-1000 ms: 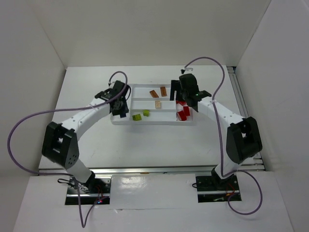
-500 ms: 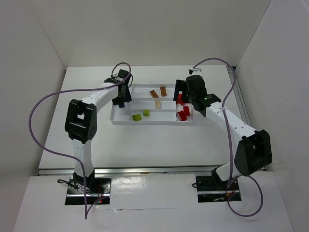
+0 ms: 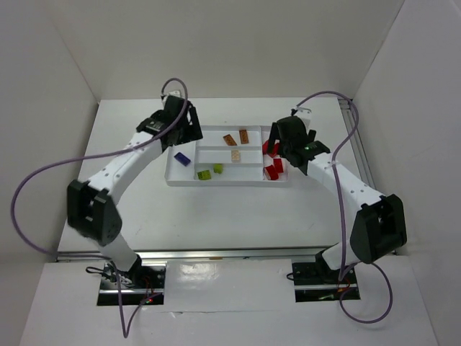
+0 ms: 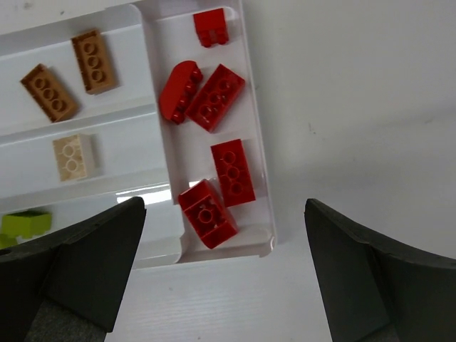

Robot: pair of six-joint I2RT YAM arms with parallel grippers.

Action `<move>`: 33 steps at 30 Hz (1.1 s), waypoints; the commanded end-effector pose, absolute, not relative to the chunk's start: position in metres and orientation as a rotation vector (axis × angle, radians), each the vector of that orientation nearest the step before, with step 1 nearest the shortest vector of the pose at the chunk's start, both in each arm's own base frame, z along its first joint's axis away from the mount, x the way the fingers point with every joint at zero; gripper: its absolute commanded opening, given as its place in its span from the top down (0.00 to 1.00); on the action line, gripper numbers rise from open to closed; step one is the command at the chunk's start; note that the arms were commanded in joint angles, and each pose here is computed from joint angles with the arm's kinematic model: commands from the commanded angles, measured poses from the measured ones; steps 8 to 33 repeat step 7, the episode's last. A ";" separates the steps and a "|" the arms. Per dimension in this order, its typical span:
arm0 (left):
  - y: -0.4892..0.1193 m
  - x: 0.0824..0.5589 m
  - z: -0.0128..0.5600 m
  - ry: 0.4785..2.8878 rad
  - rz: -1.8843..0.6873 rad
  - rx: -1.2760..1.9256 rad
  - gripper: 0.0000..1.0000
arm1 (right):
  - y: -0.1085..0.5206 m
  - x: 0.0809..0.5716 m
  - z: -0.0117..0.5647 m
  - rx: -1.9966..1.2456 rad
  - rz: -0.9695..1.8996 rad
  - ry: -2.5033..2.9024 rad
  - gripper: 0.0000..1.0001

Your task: Sort the legos into containers by color

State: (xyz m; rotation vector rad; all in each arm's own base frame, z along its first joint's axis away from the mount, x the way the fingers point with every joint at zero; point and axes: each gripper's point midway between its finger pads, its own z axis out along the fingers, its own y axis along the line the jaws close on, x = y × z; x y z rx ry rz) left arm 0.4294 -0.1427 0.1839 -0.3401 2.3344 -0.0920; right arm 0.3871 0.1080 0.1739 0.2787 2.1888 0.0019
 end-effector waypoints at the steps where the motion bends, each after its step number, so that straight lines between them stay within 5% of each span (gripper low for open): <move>1: -0.138 0.419 0.255 2.116 -0.227 -0.324 0.09 | 0.083 0.377 0.190 0.378 -0.120 2.141 0.00; 33: -0.139 0.396 0.279 2.004 -0.325 -0.291 0.09 | 0.079 0.362 0.194 0.403 -0.094 2.110 0.00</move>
